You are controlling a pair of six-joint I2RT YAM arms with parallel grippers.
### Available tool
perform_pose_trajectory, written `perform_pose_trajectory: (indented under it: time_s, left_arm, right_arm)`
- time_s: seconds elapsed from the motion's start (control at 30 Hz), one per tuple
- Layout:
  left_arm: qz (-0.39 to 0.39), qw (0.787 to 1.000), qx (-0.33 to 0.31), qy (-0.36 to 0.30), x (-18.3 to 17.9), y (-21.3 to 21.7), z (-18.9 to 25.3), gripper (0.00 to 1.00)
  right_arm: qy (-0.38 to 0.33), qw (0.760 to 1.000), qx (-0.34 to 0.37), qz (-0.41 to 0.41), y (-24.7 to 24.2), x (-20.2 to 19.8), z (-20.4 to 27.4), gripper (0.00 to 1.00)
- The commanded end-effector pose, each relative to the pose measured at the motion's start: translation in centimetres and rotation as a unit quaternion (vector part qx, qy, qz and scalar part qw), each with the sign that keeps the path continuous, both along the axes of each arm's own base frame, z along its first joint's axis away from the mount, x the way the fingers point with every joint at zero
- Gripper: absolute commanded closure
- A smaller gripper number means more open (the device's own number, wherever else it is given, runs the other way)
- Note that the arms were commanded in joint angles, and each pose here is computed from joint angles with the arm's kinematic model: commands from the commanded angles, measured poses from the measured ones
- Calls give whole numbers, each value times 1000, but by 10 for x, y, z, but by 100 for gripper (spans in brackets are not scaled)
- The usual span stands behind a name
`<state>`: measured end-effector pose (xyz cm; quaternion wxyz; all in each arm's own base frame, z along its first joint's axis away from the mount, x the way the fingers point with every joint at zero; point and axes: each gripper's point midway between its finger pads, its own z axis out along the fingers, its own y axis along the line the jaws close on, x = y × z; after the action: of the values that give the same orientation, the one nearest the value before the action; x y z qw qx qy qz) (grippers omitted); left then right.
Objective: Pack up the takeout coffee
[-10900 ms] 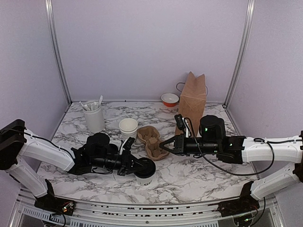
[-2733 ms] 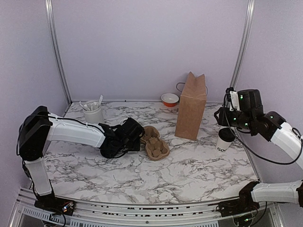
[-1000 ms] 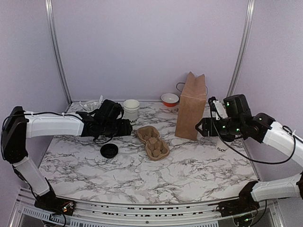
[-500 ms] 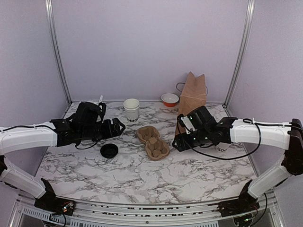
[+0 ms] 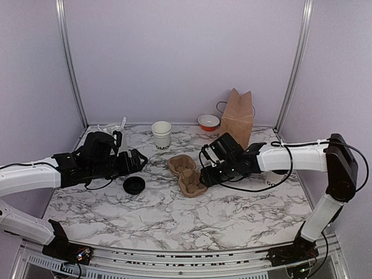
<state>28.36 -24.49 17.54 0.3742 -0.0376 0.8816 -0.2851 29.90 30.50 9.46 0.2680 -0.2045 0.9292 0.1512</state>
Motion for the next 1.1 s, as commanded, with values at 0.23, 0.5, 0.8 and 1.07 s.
perform_pose_trajectory:
  time_s: [0.23, 0.5, 0.8, 1.07]
  left_arm:
    - [8, 1000, -7, -6, -5, 10, 3, 1]
    - [14, 1000, -9, -10, -5, 13, 6, 1]
    - [17, 1000, -1, -4, -8, 19, -2, 1]
    - [19, 1000, -3, -5, -9, 21, -2, 1]
  right_arm:
    - [1, 1000, 2, -13, 19, 12, -7, 50]
    - [0, 1000, -13, -15, 25, 15, -12, 61]
    - [-4, 999, -30, -18, 29, 16, -13, 70]
    - [-4, 999, -29, -19, 31, 17, -8, 79]
